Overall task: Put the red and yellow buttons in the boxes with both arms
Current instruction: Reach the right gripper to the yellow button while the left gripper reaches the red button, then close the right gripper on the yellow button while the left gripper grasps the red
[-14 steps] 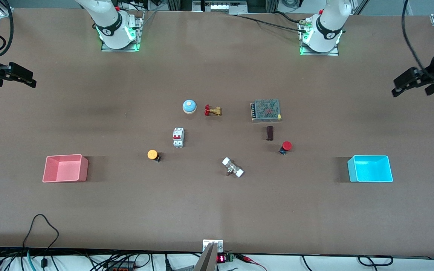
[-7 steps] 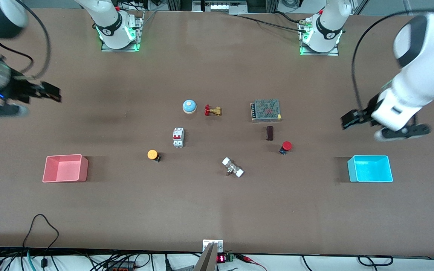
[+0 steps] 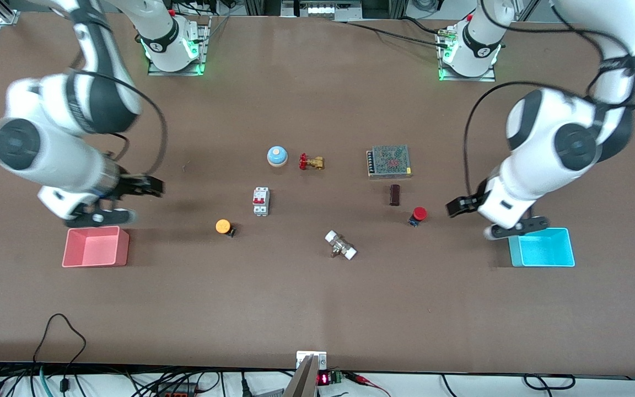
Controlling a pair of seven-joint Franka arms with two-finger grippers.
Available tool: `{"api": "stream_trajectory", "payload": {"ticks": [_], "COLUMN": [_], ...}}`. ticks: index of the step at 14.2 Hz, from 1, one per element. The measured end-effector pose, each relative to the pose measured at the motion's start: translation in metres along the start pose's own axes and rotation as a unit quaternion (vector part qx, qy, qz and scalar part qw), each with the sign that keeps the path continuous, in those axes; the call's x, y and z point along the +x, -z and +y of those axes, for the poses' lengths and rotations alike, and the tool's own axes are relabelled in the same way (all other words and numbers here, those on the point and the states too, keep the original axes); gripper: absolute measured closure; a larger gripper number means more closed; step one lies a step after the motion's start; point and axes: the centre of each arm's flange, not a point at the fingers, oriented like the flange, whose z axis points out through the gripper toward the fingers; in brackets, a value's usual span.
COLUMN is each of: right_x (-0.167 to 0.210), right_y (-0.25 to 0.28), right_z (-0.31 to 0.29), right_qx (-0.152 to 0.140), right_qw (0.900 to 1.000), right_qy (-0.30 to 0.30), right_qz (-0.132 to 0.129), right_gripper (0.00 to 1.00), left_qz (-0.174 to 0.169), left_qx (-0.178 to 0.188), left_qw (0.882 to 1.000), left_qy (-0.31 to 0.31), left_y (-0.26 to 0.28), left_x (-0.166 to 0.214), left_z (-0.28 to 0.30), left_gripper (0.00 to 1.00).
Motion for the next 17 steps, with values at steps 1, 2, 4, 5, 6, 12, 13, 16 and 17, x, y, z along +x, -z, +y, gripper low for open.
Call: {"api": "stream_trajectory", "payload": {"ticks": [1,2,4,5,6,12,13,16,17], "right_x": [0.003,0.005,0.007,0.007,0.008,0.021,0.024,0.029,0.030], "right_y": [-0.011,-0.022,-0.043,-0.050,-0.058,-0.117,-0.126,-0.148,-0.154], "right_z": [-0.020,-0.039,-0.067,-0.078,-0.088,-0.115,-0.115,-0.114,-0.113], "right_qx": [-0.001,-0.003,-0.006,-0.007,-0.007,0.005,0.009,0.012,0.011], "right_qw": [1.000,1.000,1.000,1.000,1.000,1.000,1.000,0.999,0.999], "right_qy": [-0.002,-0.003,-0.009,-0.010,-0.009,-0.009,-0.013,-0.018,-0.019], "right_qz": [0.005,0.008,0.008,0.009,0.010,0.025,0.027,0.030,0.029], "right_gripper": [0.00,0.00,0.00,0.00,0.00,0.00,0.00,0.00,0.00], "left_qz": [0.002,0.003,0.001,-0.002,-0.004,-0.007,-0.007,-0.006,-0.005], "left_qx": [-0.003,-0.006,-0.008,-0.006,-0.006,0.003,0.011,0.026,0.027], "left_qw": [1.000,1.000,1.000,1.000,1.000,1.000,1.000,1.000,1.000], "left_qy": [0.006,0.009,0.013,0.014,0.014,0.003,0.001,0.001,0.001], "left_y": [-0.018,-0.035,-0.065,-0.076,-0.085,-0.130,-0.136,-0.147,-0.148], "left_x": [-0.004,-0.008,-0.019,-0.023,-0.025,-0.044,-0.046,-0.049,-0.049], "left_z": [0.008,0.015,0.024,0.027,0.029,0.038,0.038,0.036,0.036], "left_gripper": [0.00,0.00,0.00,0.00,0.00,0.01,0.03,0.08,0.15]}}
